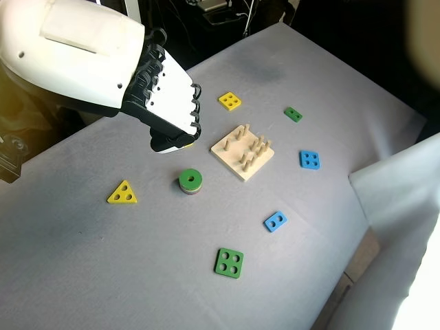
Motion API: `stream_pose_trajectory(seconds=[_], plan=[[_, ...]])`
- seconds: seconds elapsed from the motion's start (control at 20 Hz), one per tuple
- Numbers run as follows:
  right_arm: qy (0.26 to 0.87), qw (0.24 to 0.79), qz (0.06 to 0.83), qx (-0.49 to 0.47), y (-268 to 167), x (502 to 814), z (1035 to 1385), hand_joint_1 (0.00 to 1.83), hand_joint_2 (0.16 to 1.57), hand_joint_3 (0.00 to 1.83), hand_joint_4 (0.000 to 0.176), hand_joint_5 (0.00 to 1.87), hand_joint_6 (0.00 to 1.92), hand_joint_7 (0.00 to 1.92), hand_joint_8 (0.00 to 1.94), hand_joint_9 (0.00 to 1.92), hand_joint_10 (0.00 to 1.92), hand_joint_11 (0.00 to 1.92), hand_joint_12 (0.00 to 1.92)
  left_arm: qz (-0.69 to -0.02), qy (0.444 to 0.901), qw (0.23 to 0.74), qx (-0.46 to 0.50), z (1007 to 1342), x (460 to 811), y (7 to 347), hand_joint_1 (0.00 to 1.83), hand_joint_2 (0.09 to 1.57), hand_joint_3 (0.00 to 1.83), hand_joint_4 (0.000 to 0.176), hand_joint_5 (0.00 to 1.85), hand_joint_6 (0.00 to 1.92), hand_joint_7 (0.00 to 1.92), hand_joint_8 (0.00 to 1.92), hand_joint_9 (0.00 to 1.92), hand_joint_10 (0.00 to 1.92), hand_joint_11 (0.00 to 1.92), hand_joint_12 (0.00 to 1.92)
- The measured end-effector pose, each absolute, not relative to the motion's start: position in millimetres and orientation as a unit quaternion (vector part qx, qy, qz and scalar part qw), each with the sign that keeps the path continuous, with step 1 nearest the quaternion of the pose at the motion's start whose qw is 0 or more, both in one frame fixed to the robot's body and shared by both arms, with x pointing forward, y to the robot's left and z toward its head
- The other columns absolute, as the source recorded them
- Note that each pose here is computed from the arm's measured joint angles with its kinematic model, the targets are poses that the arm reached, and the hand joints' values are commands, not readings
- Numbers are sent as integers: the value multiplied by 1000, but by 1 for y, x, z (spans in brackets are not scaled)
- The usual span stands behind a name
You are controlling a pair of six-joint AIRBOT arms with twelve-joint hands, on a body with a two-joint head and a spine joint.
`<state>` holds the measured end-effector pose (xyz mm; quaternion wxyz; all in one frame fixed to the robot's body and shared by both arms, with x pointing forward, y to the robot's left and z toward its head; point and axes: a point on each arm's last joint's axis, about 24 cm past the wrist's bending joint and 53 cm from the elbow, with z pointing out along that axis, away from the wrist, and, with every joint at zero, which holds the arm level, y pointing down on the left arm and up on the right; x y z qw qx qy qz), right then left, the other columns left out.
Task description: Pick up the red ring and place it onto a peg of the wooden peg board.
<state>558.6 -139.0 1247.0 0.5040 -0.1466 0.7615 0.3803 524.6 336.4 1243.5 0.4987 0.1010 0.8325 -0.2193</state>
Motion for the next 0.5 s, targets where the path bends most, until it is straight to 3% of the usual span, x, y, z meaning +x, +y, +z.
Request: stream_pose_trajectory(seconds=[0.1,0.4,0.5], plan=[[762,504,380,-147,-139,559,1247,9,1286,3,0,424,2,463,0,398,8,0,960,-219,833,499,101,1243,525,337,455,1571,71,0,861,1921,975,1921,989,1921,1070,1921],[758,516,366,-158,-135,559,1247,0,1171,0,0,194,2,180,3,154,2,0,393,-219,833,499,101,1243,525,336,467,1571,74,0,892,1921,1003,1921,1011,1921,1105,1921],[761,519,355,-161,-136,562,1243,0,1141,0,0,149,0,140,0,121,0,0,295,-221,833,498,102,1243,524,334,469,1571,67,0,897,1921,1006,1921,1014,1921,1109,1921]])
